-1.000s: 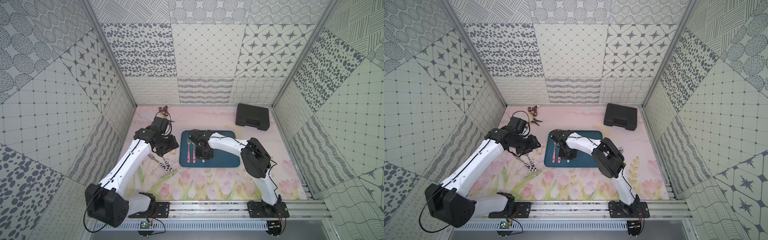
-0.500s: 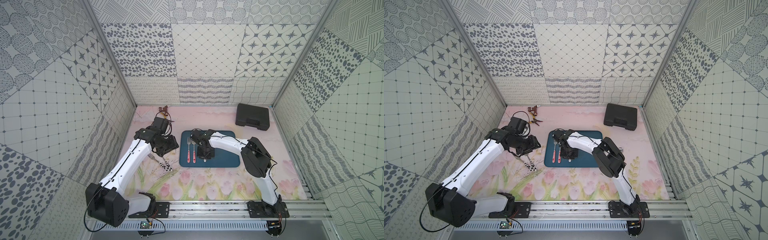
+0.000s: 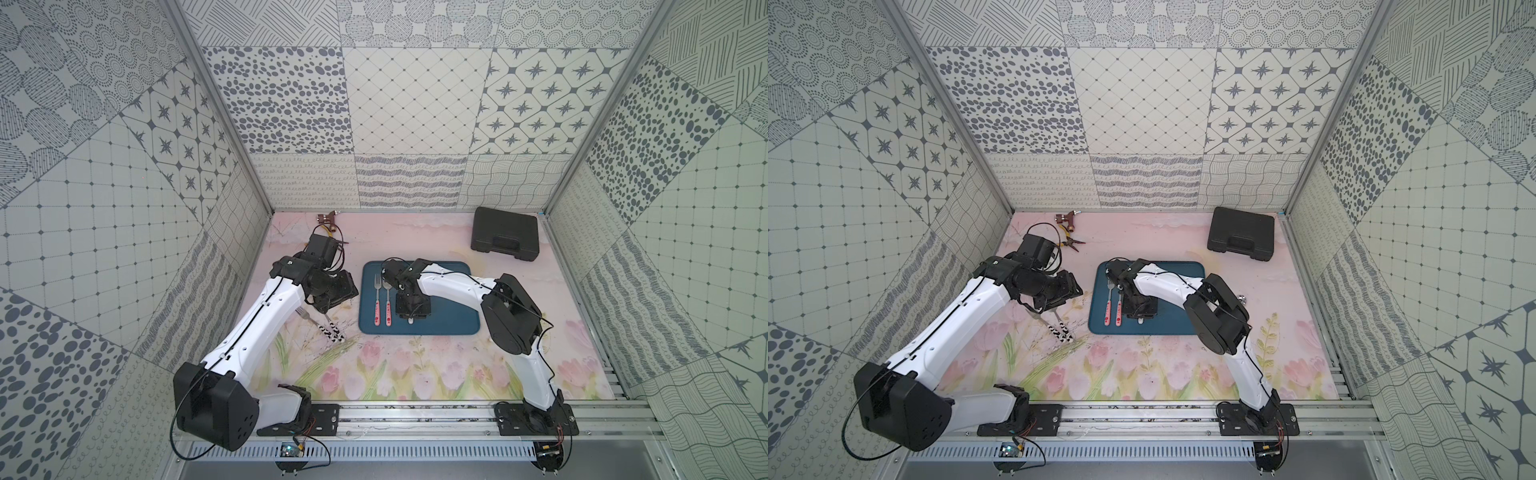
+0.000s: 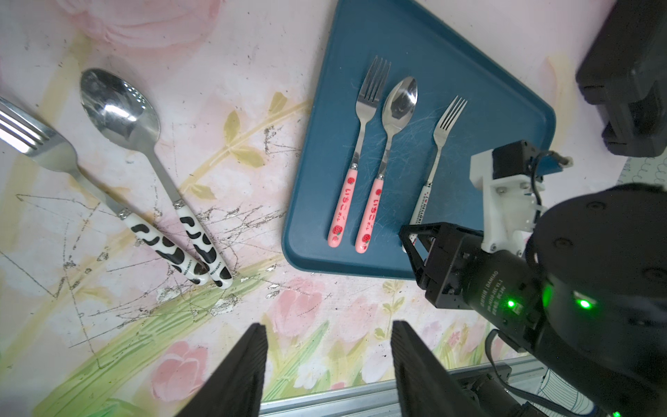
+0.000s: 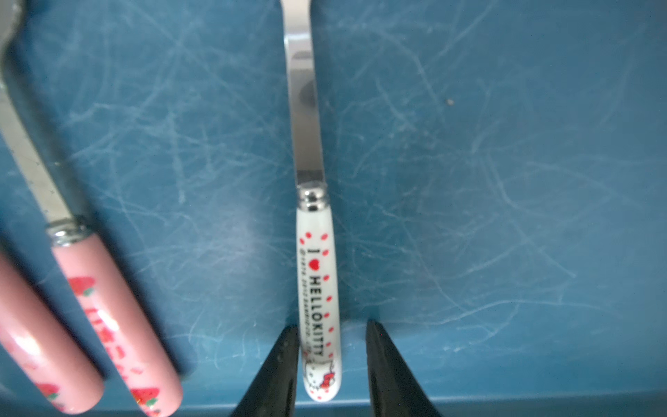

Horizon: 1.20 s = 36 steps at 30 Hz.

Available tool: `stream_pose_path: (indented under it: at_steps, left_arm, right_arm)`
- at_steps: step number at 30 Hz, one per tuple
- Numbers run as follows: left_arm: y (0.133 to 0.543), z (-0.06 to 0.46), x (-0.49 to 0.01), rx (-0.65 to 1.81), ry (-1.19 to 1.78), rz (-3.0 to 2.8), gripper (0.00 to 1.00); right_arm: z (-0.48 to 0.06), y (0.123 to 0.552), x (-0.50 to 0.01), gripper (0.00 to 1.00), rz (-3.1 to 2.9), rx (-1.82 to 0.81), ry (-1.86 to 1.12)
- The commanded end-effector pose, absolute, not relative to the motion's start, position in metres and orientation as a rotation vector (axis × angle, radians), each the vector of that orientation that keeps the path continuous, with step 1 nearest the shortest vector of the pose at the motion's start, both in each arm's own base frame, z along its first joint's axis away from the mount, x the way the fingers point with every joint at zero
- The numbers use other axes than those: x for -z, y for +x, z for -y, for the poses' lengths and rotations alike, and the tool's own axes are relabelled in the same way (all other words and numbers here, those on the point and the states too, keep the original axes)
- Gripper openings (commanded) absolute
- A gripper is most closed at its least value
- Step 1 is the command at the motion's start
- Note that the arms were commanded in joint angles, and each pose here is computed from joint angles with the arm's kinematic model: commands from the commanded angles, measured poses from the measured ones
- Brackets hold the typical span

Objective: Set the spoon and fork side by side
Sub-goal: Place the fork on the tray, then pick up the spoon from the center of the board.

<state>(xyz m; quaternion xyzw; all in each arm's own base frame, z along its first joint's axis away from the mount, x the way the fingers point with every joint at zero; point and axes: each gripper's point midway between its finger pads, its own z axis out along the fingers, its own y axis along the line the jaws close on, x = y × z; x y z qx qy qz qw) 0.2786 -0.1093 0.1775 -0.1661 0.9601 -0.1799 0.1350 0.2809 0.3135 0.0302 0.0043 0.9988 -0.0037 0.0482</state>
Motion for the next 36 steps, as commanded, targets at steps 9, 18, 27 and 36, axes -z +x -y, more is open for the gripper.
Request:
stream_pose_path:
  at_steps: [9,18,27,36]
  left_arm:
    - [0.278,0.104,-0.181,0.518,-0.475,-2.771,0.61]
    - [0.278,0.108,-0.18,0.542,-0.472,-2.774,0.61]
    - [0.276,0.11,-0.177,0.554,-0.467,-2.787,0.61]
    - [0.278,0.111,-0.173,0.553,-0.468,-2.796,0.61]
  right_arm:
    - [-0.16,0.296,-0.117,0.39,-2.812,0.078,0.519]
    - [-0.068,0.239,-0.066,0.42,-2.883,0.171,0.885]
    - [-0.063,0.217,-0.039,0.44,-2.871,0.108,1.004]
    - [-0.061,0.232,-0.035,0.44,-2.834,0.091,1.032]
